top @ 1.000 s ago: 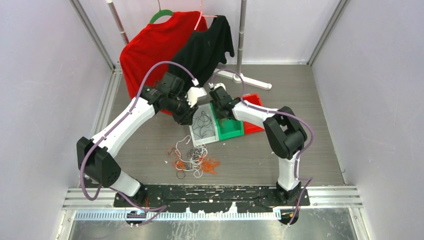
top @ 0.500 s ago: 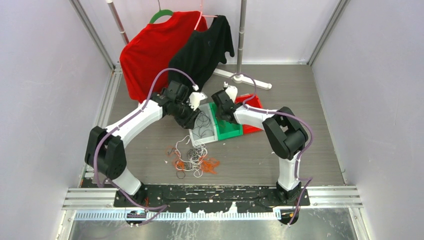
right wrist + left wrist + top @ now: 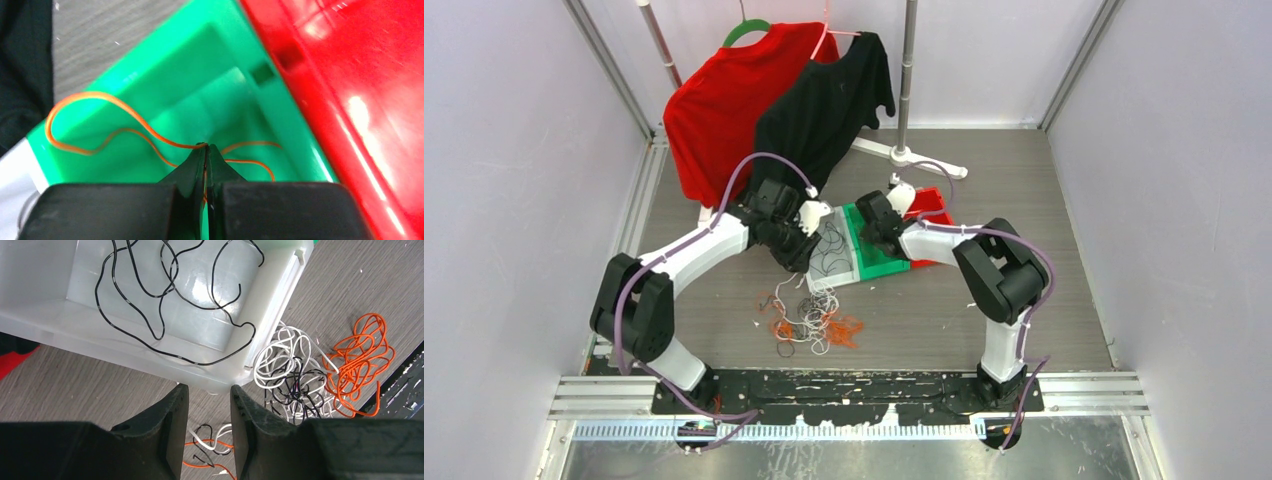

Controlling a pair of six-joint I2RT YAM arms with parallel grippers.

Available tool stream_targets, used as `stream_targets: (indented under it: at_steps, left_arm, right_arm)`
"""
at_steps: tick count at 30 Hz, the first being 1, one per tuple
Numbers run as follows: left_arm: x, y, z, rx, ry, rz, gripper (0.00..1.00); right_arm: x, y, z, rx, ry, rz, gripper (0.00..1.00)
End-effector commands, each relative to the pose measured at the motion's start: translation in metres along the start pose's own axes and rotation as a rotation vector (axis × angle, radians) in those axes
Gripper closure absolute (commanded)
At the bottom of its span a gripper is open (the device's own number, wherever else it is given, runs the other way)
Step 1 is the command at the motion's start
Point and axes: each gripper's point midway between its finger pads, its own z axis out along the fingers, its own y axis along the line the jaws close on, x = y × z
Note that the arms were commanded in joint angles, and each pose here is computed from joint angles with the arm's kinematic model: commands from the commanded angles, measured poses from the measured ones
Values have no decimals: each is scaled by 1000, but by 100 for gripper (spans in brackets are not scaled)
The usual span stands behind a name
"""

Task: Untangle the cables
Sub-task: Adjust the cable in the bin, then untie the cable.

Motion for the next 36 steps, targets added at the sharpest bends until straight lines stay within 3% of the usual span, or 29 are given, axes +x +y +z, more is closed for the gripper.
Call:
stream_targets:
  at_steps: [1,8,13,19,24,31,34,36]
  left_arm:
    - [-18,19,2,-85,-73,54,64]
    - [-45,52,5,-174,-111,60,66]
    - [-60,74,4,-242,-128,74,66]
    - [-75,98,-5,-278,-169,36,67]
    - [-81,81,-22,-210,-193,76,66]
    - [-82,45,-73,-71,-185,98,42]
    - [-74,22,-96,37,-184,101,30]
    - [-64,9,-108,92,-166,103,27]
  right_arm:
    - [-33,14,-37,-90,-84,78,90]
    - [-25,8,-70,-150,-35,69,52]
    - [-32,14,-90,-196,-23,61,39]
    - [-58,32,-118,-241,-19,5,36]
    - [-73,37,-120,-255,-7,0,39]
    - [-76,39,-124,-283,-8,-64,43]
    - [-66,55,-145,-361,-14,-189,42]
    - [-45,68,-161,-415,5,-287,41]
